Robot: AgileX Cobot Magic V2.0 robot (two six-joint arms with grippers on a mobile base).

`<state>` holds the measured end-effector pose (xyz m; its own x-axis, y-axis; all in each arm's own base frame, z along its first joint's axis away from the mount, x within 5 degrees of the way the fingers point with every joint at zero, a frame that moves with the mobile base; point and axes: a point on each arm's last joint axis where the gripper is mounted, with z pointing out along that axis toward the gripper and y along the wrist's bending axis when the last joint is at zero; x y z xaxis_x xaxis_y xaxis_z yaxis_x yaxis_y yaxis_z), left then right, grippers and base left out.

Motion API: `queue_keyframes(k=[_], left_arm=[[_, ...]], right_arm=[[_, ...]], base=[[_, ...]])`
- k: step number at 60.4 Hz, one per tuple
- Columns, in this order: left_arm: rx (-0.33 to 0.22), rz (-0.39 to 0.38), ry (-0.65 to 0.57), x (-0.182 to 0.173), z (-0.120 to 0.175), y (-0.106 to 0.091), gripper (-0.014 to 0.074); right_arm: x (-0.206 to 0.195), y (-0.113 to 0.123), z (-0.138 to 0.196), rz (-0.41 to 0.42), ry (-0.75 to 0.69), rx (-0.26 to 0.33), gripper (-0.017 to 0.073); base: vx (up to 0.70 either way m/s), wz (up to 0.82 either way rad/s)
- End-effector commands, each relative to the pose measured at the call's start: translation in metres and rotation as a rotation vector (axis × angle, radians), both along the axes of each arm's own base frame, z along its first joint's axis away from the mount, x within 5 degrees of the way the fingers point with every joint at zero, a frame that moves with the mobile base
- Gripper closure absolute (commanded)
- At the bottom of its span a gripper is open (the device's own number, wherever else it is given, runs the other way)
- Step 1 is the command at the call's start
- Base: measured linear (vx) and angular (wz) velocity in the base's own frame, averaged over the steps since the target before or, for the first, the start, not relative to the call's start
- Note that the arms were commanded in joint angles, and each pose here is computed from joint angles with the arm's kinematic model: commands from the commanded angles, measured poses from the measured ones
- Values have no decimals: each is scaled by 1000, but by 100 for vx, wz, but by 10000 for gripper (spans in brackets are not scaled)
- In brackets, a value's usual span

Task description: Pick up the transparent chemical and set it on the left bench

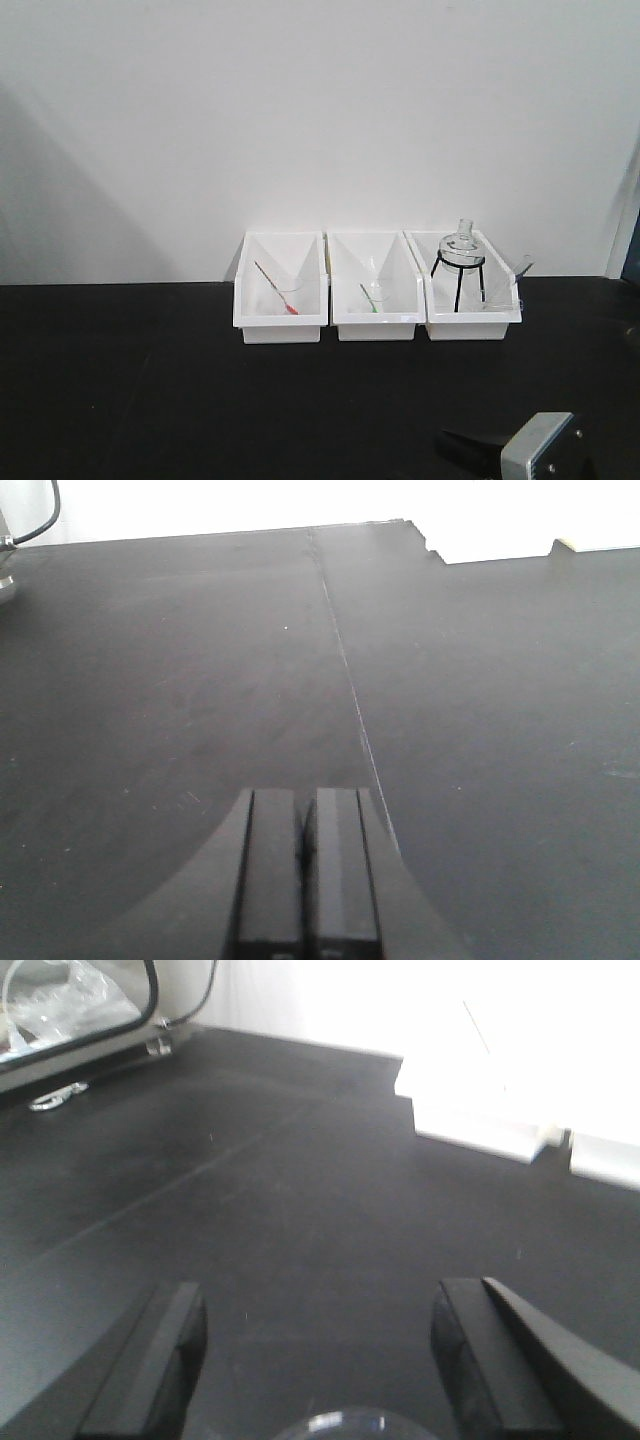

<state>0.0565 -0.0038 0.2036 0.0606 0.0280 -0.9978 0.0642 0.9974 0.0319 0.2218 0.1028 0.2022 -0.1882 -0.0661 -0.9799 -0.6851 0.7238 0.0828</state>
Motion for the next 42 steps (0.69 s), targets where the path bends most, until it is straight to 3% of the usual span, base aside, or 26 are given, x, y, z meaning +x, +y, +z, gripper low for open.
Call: queue_keyframes(k=[1, 10, 23, 32, 33, 42], left_arm=[[-14, -1, -81, -1, 3, 0, 597], [-14, -1, -81, -1, 3, 0, 597], [-14, -1, -81, -1, 3, 0, 597], [-14, -1, -81, -1, 3, 0, 597], [-14, -1, -81, -1, 3, 0, 597], [-14, -1, -81, -1, 3, 0, 597]], right_arm=[[1, 0, 34, -15, -170, 102, 99], [-4, -9, 52, -104, -210, 136, 217], [-26, -30, 70, -271, -128, 15, 571], [-51, -49, 82, -407, -49, -16, 568], [-70, -61, 89, -482, -39, -59, 566], [-85, -69, 96, -517, -65, -63, 566]], base=[[0, 0], [0, 0], [0, 0], [0, 0], [0, 0], [0, 0]])
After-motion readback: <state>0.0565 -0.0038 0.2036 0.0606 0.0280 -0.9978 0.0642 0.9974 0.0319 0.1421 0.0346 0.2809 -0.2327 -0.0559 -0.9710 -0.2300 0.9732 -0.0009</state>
